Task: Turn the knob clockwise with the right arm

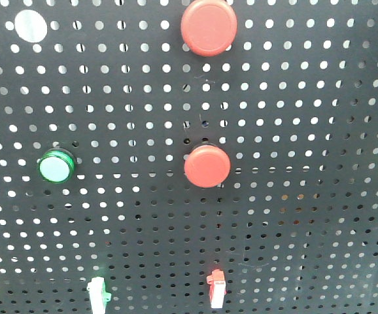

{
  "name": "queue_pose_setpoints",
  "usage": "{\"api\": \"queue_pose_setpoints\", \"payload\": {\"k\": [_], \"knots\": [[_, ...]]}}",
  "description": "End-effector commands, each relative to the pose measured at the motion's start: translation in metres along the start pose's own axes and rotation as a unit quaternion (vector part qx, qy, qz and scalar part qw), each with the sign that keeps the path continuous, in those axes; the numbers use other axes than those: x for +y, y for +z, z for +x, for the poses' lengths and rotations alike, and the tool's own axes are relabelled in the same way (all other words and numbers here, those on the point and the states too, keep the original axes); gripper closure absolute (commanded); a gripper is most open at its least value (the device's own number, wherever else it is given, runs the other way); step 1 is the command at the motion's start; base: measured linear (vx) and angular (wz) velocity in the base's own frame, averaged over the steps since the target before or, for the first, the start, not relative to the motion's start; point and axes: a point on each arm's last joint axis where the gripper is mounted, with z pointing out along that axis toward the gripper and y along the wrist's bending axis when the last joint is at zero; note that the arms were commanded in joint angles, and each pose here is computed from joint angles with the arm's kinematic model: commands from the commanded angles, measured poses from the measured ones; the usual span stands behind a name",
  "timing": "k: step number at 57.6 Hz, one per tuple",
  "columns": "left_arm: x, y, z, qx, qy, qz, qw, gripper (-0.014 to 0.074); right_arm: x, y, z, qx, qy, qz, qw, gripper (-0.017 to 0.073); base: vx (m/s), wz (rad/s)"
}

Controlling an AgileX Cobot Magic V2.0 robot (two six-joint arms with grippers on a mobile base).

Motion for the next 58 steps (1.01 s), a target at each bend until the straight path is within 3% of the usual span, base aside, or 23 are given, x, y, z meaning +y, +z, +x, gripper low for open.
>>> {"api": "queue_pose_setpoints", "payload": {"k": [1,7,15,26,34,42,49,58], "knots": [[0.000,0.001,0.002,-0.034,-0.003,-0.004,0.999,0.0600,0.020,-0.007,-0.021,-0.077,0.050,-0.055,0.994,0.0339,0.00,0.00],[0.000,0.001,0.002,-0.034,-0.003,-0.004,0.999,0.0600,0.020,-0.007,-0.021,-0.075,0.037,-0.054,0.995,0.0228,0.00,0.00],[0.000,0.001,0.002,-0.034,-0.003,-0.004,0.999,0.0600,0.023,-0.011,-0.018,-0.060,-0.014,-0.056,0.997,0.0129,0.00,0.00],[0.000,0.001,0.002,-0.034,-0.003,-0.004,0.999,0.0600,0.031,-0.026,-0.012,-0.036,-0.100,-0.059,0.993,0.0118,0.00,0.00],[0.000,0.001,0.002,-0.034,-0.003,-0.004,0.999,0.0600,0.032,-0.039,-0.007,-0.017,-0.167,-0.038,0.985,0.0130,0.00,0.00],[0.000,0.001,0.002,-0.034,-0.003,-0.004,0.999,0.0600,0.028,-0.050,-0.002,0.011,-0.251,0.007,0.968,0.0153,0.00,0.00],[0.000,0.001,0.002,-0.034,-0.003,-0.004,0.999,0.0600,0.021,-0.062,0.001,0.042,-0.332,0.058,0.941,0.0182,0.00,0.00],[0.000,0.001,0.002,-0.034,-0.003,-0.004,0.999,0.0600,0.010,-0.071,0.007,0.097,-0.397,0.112,0.906,0.0319,0.00,0.00]]}}
